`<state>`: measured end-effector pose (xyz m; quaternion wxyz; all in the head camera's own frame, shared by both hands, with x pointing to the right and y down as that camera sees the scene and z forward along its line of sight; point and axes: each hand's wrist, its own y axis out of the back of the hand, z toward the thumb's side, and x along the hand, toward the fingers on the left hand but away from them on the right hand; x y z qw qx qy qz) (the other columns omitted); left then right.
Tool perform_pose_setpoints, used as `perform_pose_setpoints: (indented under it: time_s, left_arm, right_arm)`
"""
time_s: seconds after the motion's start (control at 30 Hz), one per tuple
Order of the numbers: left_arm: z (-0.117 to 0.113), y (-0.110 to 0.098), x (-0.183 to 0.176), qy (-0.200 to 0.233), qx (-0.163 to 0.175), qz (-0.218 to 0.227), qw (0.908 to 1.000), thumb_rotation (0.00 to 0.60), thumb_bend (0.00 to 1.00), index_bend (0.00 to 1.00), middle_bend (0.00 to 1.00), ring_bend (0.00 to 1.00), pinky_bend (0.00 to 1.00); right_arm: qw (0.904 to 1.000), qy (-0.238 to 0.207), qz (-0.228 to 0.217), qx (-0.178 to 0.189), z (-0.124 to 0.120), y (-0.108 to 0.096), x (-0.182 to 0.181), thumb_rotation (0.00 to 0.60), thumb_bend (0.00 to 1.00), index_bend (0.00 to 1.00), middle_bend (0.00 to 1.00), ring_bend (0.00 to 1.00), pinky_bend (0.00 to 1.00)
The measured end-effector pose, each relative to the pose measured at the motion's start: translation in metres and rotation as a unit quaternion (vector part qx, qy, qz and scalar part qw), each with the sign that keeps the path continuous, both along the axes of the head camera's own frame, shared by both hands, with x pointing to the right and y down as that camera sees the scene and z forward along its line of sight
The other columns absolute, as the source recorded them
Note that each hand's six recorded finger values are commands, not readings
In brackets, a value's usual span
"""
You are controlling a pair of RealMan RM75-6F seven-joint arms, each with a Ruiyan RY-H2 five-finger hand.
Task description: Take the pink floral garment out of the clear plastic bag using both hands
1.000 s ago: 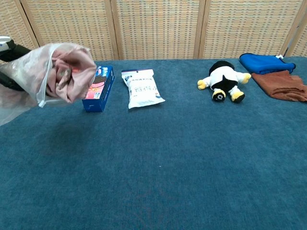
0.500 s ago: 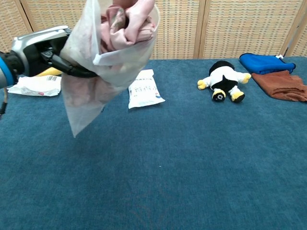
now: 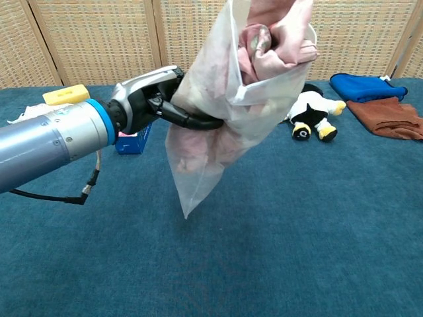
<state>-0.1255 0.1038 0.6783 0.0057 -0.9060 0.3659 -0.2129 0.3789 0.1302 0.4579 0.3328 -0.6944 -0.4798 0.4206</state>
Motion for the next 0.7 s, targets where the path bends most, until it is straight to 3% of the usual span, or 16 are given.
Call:
perform_pose_setpoints:
  time_s: [0.3, 0.53, 0.7]
  left_arm:
    - [0.010, 0.003, 0.024, 0.000, -0.018, 0.000, 0.9998, 0.600, 0.31, 0.57, 0.57, 0.51, 0.55]
    - [0.012, 0.004, 0.037, -0.002, -0.020, 0.006, 0.9998, 0.600, 0.31, 0.57, 0.57, 0.51, 0.55]
    - [0.012, 0.006, 0.048, -0.001, -0.023, 0.011, 0.9997, 0.600, 0.31, 0.57, 0.57, 0.51, 0.55]
  right_arm:
    - [0.9955, -0.014, -0.092, -0.017, 0.001, -0.011, -0.056, 0.600, 0.05, 0.28, 0.00, 0.00, 0.00]
    - [0.9849, 0.001, -0.170, -0.031, 0.012, -0.013, -0.104, 0.600, 0.05, 0.28, 0.00, 0.00, 0.00]
    - [0.9789, 0.001, -0.201, -0.034, 0.016, -0.019, -0.137, 0.600, 0.08, 0.28, 0.00, 0.00, 0.00]
